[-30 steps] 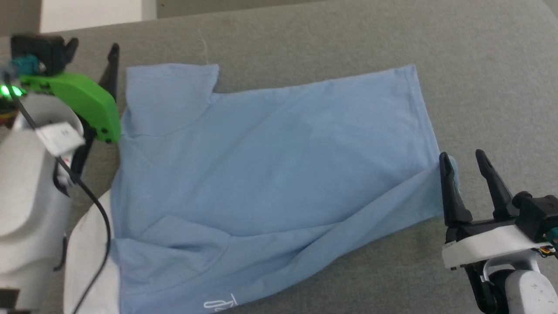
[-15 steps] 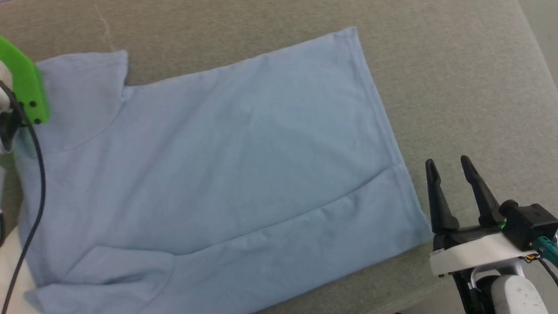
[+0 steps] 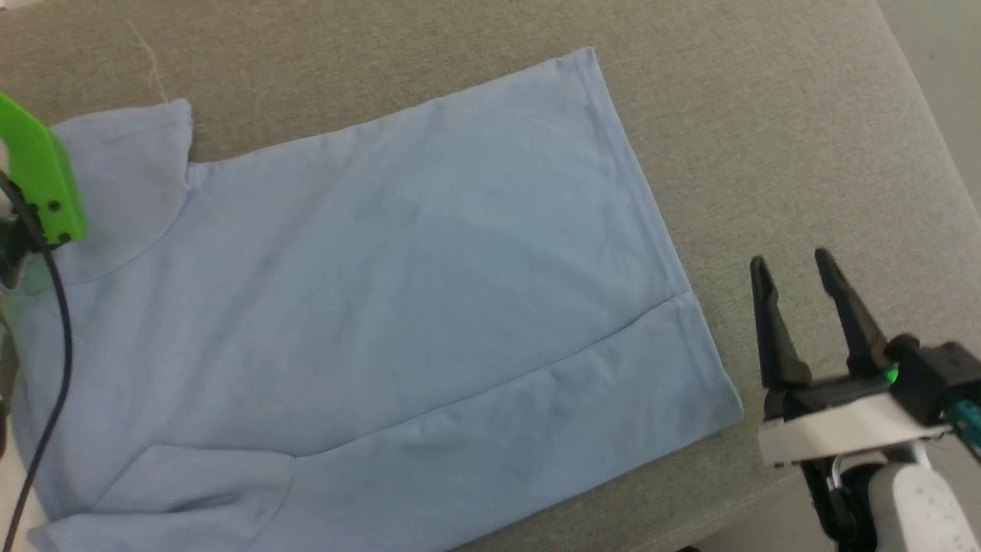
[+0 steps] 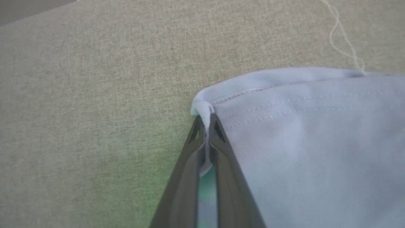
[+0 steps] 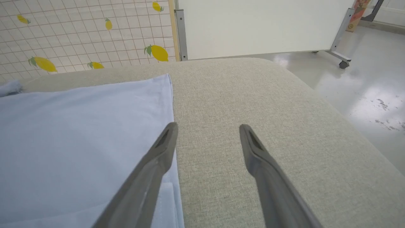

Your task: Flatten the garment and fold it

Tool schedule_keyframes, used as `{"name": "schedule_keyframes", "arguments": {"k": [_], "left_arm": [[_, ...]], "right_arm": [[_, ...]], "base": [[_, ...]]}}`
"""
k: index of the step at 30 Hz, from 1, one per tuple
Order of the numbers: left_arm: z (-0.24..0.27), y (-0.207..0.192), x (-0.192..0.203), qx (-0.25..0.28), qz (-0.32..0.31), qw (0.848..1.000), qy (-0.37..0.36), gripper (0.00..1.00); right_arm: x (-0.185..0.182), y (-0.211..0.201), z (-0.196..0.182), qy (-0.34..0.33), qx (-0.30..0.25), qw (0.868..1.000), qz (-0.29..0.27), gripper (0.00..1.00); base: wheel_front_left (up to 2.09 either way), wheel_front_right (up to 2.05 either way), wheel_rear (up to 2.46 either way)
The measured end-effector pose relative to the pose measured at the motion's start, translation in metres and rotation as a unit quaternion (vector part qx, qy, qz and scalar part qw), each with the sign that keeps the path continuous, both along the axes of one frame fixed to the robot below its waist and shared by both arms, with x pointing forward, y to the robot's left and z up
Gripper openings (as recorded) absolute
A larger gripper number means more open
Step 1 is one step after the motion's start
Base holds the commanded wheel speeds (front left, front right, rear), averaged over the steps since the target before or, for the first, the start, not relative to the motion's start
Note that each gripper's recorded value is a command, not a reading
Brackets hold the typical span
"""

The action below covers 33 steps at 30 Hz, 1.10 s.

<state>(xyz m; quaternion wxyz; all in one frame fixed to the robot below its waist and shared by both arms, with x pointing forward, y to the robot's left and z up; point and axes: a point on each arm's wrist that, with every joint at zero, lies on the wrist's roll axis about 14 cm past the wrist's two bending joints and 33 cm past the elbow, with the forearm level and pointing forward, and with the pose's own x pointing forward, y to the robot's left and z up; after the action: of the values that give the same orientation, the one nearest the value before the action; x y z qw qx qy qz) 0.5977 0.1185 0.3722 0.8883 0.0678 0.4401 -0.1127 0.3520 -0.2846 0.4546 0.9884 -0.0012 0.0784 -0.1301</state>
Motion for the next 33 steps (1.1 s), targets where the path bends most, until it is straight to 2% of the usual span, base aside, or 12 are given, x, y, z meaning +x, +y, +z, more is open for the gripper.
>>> {"name": "schedule_keyframes", "arguments": {"k": [4, 7, 14, 17, 20, 27, 28, 29, 31, 33], "left_arm": [[0.009, -0.005, -0.004, -0.010, -0.018, 0.999, -0.030, 0.00], [0.020, -0.010, -0.004, -0.024, -0.029, 0.997, -0.061, 0.00], [0.046, -0.017, 0.003, -0.058, -0.038, 0.989, -0.128, 0.00], [0.051, -0.018, 0.006, -0.065, -0.041, 0.987, -0.143, 0.00], [0.050, -0.016, 0.008, -0.066, -0.044, 0.986, -0.149, 0.00], [0.030, -0.002, 0.008, -0.061, -0.038, 0.987, -0.141, 0.00], [0.026, 0.000, 0.007, -0.060, -0.037, 0.988, -0.139, 0.00], [0.022, 0.003, 0.006, -0.058, -0.036, 0.989, -0.133, 0.00], [0.015, 0.008, 0.004, -0.054, -0.033, 0.990, -0.128, 0.00], [0.012, 0.013, 0.003, -0.052, -0.030, 0.990, -0.127, 0.00]], "right_arm": [[0.034, 0.006, 0.026, -0.035, -0.021, 0.998, 0.040, 1.00], [0.067, 0.013, 0.040, -0.037, -0.025, 0.997, 0.070, 1.00], [0.145, 0.018, 0.018, 0.084, 0.029, 0.992, 0.095, 1.00], [0.168, 0.024, -0.006, 0.161, 0.064, 0.980, 0.097, 1.00], [0.184, 0.028, -0.026, 0.228, 0.073, 0.966, 0.097, 1.00], [0.192, 0.038, -0.080, 0.366, 0.094, 0.922, 0.085, 1.00], [0.194, 0.040, -0.084, 0.379, 0.095, 0.917, 0.085, 0.75], [0.196, 0.041, -0.086, 0.390, 0.094, 0.912, 0.085, 0.35], [0.200, 0.045, -0.089, 0.408, 0.093, 0.904, 0.087, 0.00], [0.201, 0.049, -0.090, 0.420, 0.091, 0.899, 0.090, 0.00]], "base": [[0.00, 0.00, 0.00], [0.00, 0.00, 0.00], [0.00, 0.00, 0.00], [0.00, 0.00, 0.00], [0.00, 0.00, 0.00], [0.00, 0.00, 0.00], [0.00, 0.00, 0.00], [0.00, 0.00, 0.00], [0.00, 0.00, 0.00], [0.00, 0.00, 0.00]]}}
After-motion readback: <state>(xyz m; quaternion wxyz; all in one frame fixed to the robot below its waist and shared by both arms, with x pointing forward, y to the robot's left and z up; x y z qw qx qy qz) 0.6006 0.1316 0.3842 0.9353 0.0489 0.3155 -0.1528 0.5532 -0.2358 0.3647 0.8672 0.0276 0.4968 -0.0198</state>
